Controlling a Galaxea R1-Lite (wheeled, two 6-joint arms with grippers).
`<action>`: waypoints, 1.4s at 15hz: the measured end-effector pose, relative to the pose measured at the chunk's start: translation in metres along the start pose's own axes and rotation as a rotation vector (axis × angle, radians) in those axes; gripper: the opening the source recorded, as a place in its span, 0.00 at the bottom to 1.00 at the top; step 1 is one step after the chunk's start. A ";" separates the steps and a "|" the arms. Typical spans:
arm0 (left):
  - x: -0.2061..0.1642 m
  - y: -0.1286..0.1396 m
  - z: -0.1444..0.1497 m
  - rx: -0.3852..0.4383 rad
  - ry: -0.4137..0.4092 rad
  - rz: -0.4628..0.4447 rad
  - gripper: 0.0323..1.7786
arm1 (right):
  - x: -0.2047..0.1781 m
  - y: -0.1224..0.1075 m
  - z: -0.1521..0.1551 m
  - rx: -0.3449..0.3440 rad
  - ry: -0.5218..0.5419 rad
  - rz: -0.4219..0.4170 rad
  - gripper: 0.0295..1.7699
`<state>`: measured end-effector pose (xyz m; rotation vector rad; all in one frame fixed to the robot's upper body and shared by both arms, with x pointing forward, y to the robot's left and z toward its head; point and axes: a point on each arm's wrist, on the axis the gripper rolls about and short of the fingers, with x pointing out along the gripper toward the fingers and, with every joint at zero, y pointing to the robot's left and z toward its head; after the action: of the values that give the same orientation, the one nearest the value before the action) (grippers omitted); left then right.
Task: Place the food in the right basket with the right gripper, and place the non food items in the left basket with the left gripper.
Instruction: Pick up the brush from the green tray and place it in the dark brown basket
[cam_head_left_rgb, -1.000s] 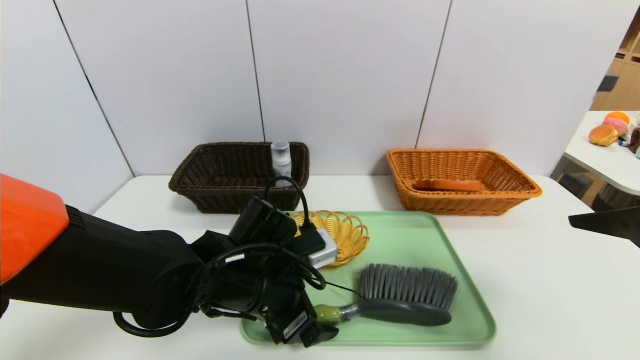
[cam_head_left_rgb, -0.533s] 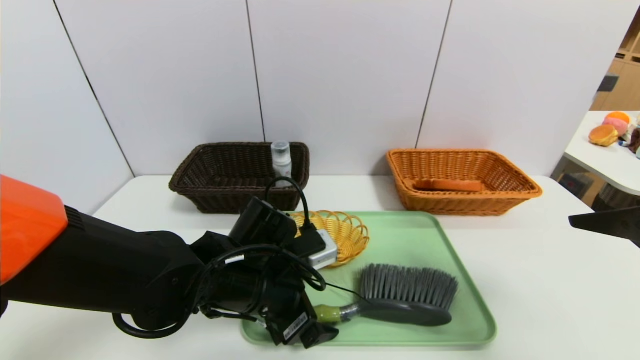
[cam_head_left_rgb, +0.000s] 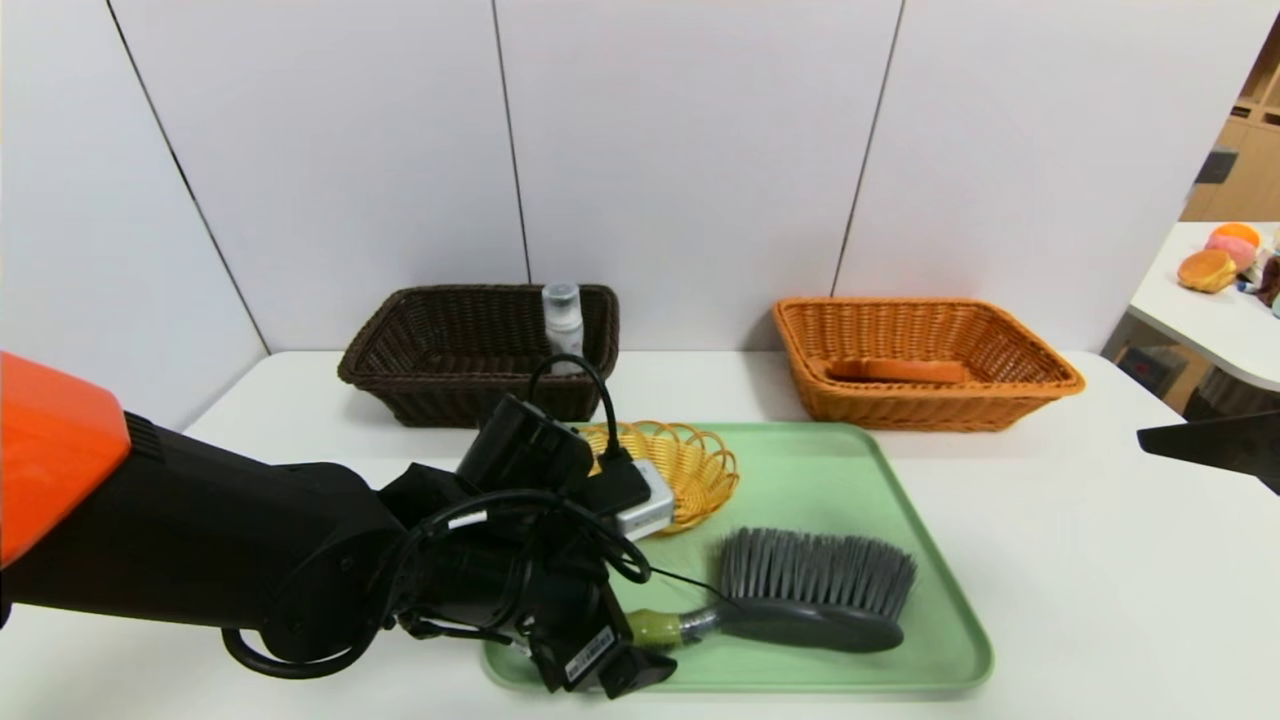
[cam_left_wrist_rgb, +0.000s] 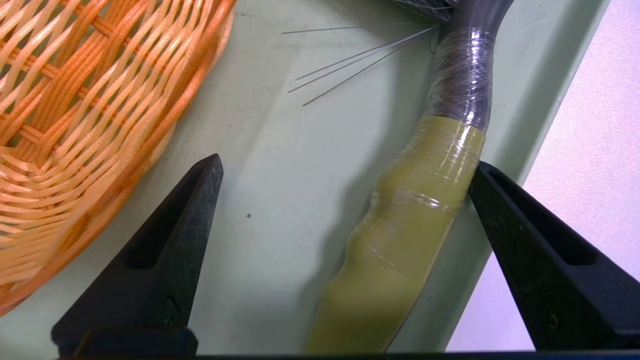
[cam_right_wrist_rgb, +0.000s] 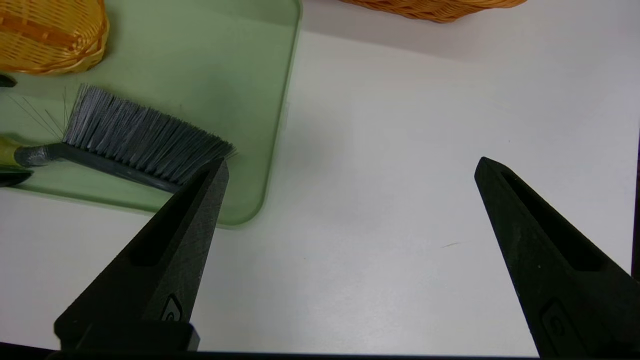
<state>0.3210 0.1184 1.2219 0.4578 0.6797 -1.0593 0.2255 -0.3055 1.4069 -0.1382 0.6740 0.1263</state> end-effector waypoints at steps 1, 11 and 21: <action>0.000 0.000 0.000 0.001 0.000 -0.001 0.95 | 0.000 0.000 0.000 0.000 0.000 0.000 0.96; -0.002 -0.001 -0.001 0.000 -0.001 0.001 0.29 | -0.003 0.000 0.002 0.002 -0.014 0.000 0.96; -0.009 -0.003 0.001 0.001 -0.018 0.002 0.27 | -0.005 -0.001 0.001 0.014 -0.017 0.000 0.96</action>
<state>0.3154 0.1221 1.2287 0.4494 0.6627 -1.0609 0.2226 -0.3062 1.4105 -0.1235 0.6580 0.1229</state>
